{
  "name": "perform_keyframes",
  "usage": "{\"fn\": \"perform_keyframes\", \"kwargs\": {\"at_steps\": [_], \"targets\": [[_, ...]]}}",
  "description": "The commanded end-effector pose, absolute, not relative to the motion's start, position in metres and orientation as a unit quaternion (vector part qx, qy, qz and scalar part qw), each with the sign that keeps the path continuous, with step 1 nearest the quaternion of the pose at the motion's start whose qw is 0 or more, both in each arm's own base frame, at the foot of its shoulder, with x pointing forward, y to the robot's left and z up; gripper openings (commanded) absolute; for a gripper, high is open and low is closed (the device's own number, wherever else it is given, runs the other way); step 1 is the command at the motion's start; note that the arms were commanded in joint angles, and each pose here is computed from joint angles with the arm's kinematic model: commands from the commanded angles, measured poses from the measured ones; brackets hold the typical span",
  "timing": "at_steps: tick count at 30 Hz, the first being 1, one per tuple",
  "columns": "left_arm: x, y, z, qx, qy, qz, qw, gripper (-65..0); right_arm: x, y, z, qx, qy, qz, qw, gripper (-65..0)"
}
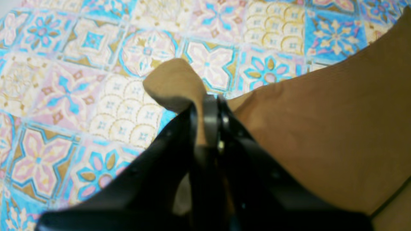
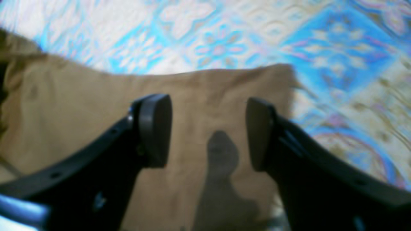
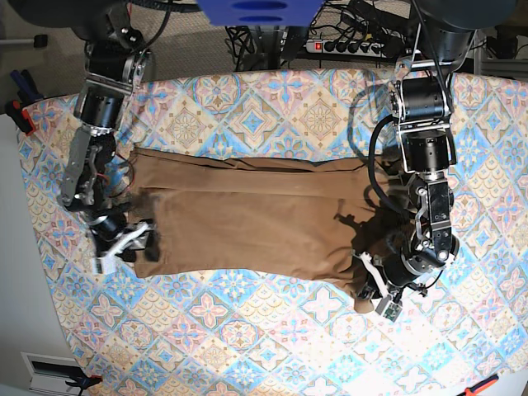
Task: Layout the t-shirt on the table in an organized manner, then fold the t-shirt properly
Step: 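Adjust the right gripper's grip on the shirt corner, holding with the left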
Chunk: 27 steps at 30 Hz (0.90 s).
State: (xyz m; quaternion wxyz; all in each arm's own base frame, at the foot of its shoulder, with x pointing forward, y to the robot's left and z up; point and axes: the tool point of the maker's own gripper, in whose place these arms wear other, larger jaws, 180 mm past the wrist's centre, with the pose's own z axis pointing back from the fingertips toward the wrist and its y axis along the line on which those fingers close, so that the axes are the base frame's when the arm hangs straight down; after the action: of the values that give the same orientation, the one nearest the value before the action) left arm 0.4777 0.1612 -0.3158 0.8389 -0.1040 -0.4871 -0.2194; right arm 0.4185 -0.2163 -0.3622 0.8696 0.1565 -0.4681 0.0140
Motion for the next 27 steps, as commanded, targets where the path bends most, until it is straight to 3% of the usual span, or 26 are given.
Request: {"fn": "perform_keyframes", "kwargs": {"at_steps": [1,6,13,18,27], "targets": [[0.493,0.162,-0.284,-0.101,-0.525,-0.218,0.816,-65.0,0.424,-0.23,-0.352,0.15,-0.483,0.002,0.863,-32.2],[0.493,0.162,-0.284,-0.101,-0.525,-0.218,0.816,-65.0,0.469,-0.232,-0.318,0.173,-0.524,-0.022,0.834,-34.9],[0.492,0.163,-0.285,-0.101,-0.524,-0.218,0.817,-65.0,0.459,-0.253,-0.368,0.187,-0.495,-0.083,0.844,-34.7],[0.488,0.164,-0.292,-0.102,-0.518,-0.217,0.821,-65.0,0.481,-0.25,-0.366,0.212,-0.515,-0.125,0.821,-34.7],[0.487,0.165,-0.293,-0.101,-0.517,-0.217,0.822,-65.0,0.464,-0.251,-0.403,0.206,-0.482,-0.131,0.841,-34.7]]}}
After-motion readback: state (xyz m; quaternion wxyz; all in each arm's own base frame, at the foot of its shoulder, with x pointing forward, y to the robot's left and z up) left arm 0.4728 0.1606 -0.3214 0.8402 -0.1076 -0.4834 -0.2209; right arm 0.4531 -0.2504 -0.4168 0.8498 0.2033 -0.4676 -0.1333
